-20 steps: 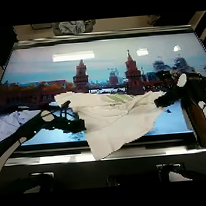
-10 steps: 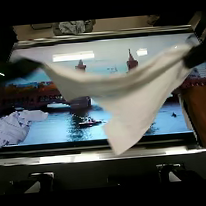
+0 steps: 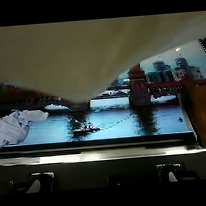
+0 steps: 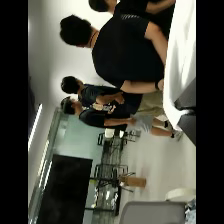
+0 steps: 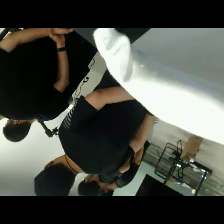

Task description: Fold the shirts.

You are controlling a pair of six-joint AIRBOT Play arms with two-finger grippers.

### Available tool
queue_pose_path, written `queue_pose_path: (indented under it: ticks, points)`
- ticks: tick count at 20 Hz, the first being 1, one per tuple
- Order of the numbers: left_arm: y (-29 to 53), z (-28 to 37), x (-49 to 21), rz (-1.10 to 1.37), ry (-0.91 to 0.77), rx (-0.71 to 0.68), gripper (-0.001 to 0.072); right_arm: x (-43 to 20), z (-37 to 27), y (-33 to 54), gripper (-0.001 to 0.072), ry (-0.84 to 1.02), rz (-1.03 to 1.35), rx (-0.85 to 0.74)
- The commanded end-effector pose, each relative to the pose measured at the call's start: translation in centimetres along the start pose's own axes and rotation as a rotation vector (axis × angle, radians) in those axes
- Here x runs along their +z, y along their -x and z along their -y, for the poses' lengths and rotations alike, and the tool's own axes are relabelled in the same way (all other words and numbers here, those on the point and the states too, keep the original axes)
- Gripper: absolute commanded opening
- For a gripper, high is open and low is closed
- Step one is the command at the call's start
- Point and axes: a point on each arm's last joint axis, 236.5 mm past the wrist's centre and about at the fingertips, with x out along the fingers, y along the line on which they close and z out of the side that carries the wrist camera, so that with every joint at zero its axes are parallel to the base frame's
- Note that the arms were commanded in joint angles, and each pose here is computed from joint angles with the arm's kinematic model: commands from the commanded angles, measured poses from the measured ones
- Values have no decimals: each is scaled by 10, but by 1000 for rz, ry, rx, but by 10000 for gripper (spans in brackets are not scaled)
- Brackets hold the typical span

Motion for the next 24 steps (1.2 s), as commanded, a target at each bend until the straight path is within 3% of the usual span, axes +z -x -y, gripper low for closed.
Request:
queue_pose_path:
  ticks: [1,7,13,17,22,23,24]
  points:
    - [7,-8,-12,-43,-4,48,26,2,6,9,42,0,-1,-14]
    - [-49,-76,-143,-401,128,117,26,-67,-56,-88,43,10,-219,144]
    - [-80,-182,-422,-912,412,276,29,-294,-245,-206,44,-20,-778,566]
    - [-98,-222,-553,-1036,629,350,29,-405,-353,-237,44,-252,-962,657]
    - [-97,-215,-629,-1155,723,318,30,-433,-421,-227,44,-495,-1058,763]
    - [-95,-211,-633,-1174,727,310,38,-433,-422,-226,62,-497,-1060,772]
    - [-95,-211,-631,-1175,727,307,204,-430,-415,-226,250,-494,-1055,768]
